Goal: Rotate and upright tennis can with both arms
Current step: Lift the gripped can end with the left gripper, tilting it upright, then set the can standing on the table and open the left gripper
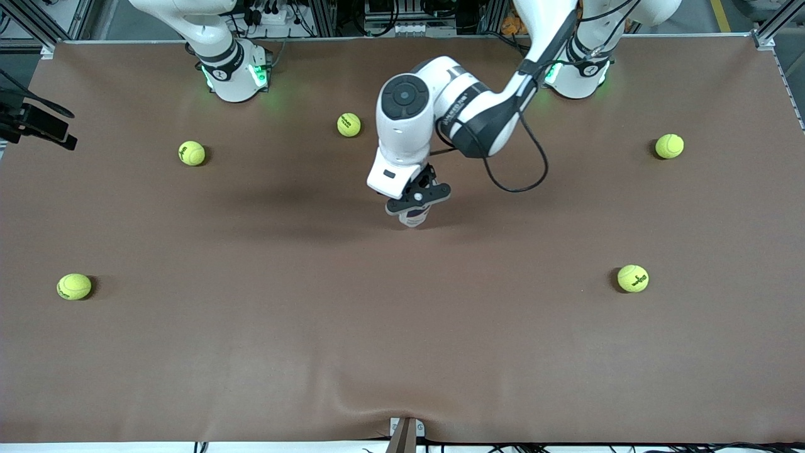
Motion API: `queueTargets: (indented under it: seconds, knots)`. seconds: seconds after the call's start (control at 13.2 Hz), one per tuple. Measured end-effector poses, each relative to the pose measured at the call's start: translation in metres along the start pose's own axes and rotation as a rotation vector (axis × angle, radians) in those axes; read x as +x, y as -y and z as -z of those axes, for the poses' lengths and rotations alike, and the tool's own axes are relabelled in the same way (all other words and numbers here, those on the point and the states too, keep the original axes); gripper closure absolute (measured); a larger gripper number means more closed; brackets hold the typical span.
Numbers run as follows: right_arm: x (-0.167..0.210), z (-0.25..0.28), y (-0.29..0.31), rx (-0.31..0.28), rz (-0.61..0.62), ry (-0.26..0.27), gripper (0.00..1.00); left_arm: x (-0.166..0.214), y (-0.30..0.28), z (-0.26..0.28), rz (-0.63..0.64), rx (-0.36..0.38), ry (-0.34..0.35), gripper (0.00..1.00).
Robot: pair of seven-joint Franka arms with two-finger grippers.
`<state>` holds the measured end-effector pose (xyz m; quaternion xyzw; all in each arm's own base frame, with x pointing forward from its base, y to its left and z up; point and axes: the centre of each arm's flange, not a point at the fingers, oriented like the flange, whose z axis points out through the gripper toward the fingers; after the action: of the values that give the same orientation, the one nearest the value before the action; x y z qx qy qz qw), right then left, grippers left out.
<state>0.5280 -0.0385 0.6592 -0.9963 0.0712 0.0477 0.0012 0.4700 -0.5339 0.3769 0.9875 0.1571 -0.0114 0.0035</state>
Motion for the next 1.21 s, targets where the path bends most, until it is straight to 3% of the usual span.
queueTargets:
  seconds: [0.68, 0.91, 1.21]
  knots:
    - [0.000, 0.000, 0.000, 0.000, -0.001, -0.001, 0.00, -0.012, -0.005, -0.025, 0.002, 0.043, 0.003, 0.92]
    - [0.000, 0.001, -0.001, 0.000, -0.001, -0.001, 0.00, -0.011, -0.004, -0.030, 0.004, 0.050, 0.006, 0.81]
    - [0.000, 0.003, 0.000, 0.000, 0.000, -0.007, 0.00, -0.009, -0.005, -0.028, 0.005, 0.045, 0.002, 0.42]
